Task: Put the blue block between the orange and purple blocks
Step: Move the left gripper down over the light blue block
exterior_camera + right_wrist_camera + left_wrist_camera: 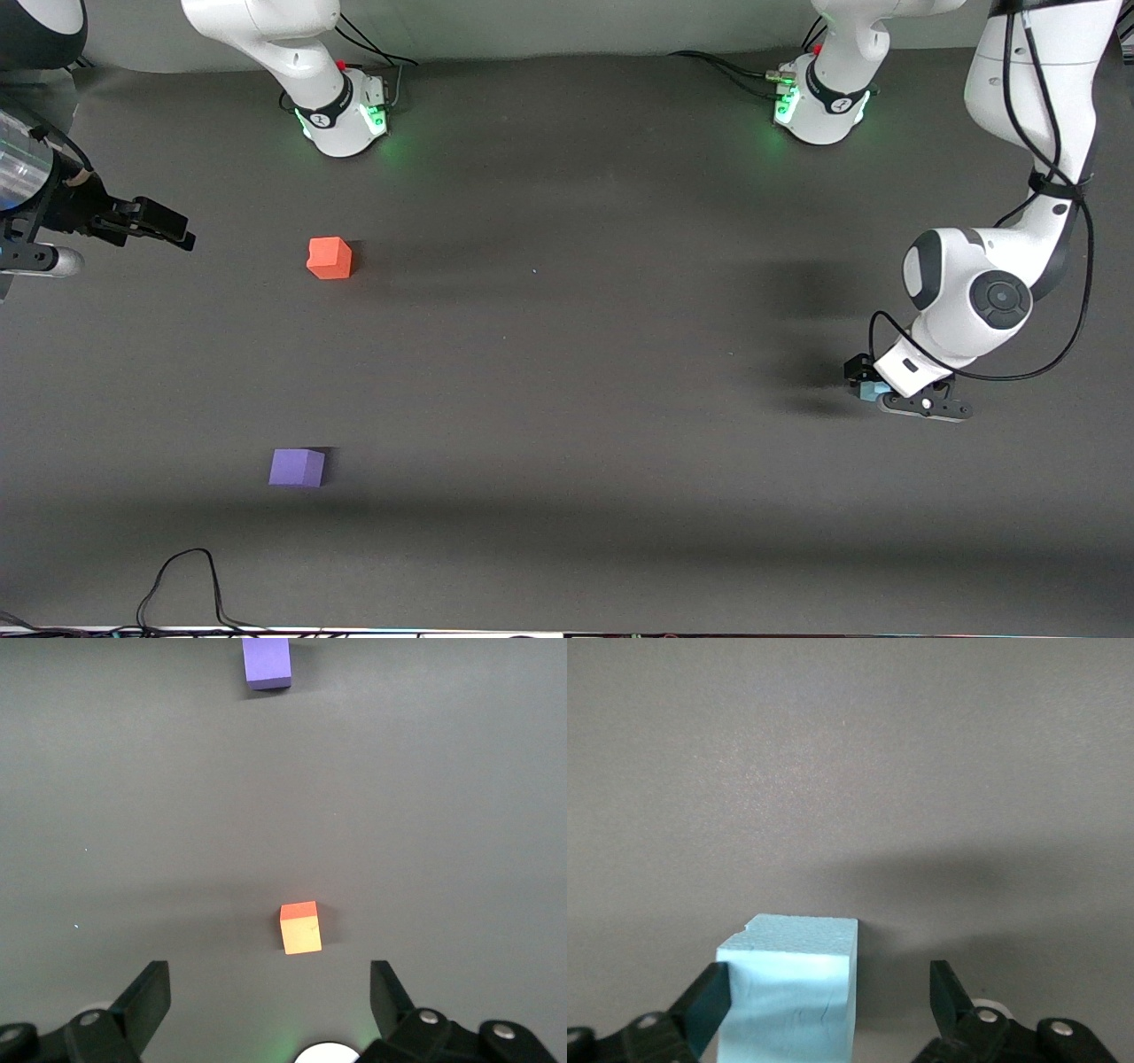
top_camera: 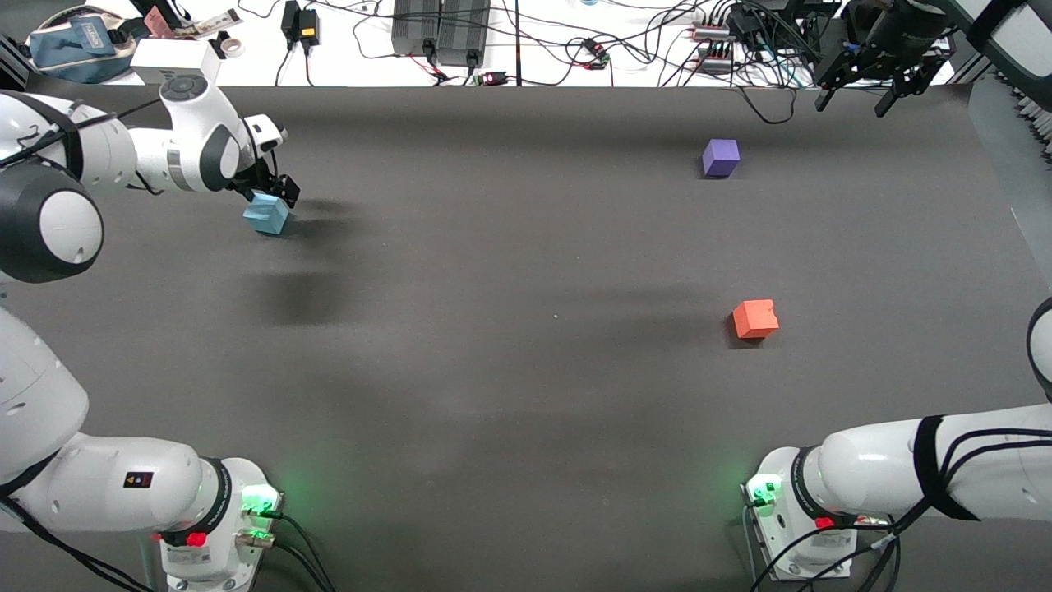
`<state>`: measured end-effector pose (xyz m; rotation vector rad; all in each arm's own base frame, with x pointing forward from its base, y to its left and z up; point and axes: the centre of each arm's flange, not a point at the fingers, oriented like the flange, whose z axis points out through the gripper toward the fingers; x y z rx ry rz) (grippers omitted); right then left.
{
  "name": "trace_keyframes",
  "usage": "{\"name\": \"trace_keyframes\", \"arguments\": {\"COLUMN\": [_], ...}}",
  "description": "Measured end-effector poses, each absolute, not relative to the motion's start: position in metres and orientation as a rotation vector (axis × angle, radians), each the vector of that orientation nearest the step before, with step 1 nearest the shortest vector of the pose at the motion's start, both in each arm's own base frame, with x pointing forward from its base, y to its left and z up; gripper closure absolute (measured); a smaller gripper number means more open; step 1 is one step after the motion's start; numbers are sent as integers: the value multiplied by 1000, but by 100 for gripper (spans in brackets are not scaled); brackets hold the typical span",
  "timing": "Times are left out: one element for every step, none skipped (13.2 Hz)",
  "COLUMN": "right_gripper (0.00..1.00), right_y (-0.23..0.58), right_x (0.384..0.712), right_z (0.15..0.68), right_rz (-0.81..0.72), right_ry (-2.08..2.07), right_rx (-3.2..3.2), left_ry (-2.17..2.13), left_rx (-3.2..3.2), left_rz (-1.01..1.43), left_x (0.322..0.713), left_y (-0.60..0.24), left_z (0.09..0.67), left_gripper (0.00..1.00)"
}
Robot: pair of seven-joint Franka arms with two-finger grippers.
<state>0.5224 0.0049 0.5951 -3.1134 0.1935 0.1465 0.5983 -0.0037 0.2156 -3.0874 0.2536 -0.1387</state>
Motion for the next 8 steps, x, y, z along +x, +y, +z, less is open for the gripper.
{"name": "trace_keyframes", "arguments": {"right_gripper": [0, 0, 0, 0, 0, 0, 0, 0], "right_y": [5, 5, 4, 4, 4, 4, 4, 4], "right_x": [522, 522, 522, 522, 522, 522, 522, 522], "right_z": [595, 595, 595, 595, 595, 595, 595, 595], "right_rz": [147, 147, 147, 148, 148, 148, 148, 148], "right_ry": [194, 194, 195, 196, 196, 196, 196, 196], "right_rx": [-3113, -3113, -3113, -3113, -3113, -3113, -3113, -3113], "left_ry": [257, 264, 269, 272, 274, 275, 276, 277], "left_rx": [-3083, -3078, -3075, -3074, -3073, -3072, -3071, -3071], "left_rz": [-143, -142, -141, -142, -148, -155, -164, -173], "left_x": [598, 598, 598, 598, 598, 597, 596, 595], "left_y": [-2, -1, -1, -1, 0, 0, 0, 1], "left_z": [215, 215, 214, 214, 213, 212, 208, 204], "left_gripper": [0, 0, 0, 0, 0, 0, 0, 0]}}
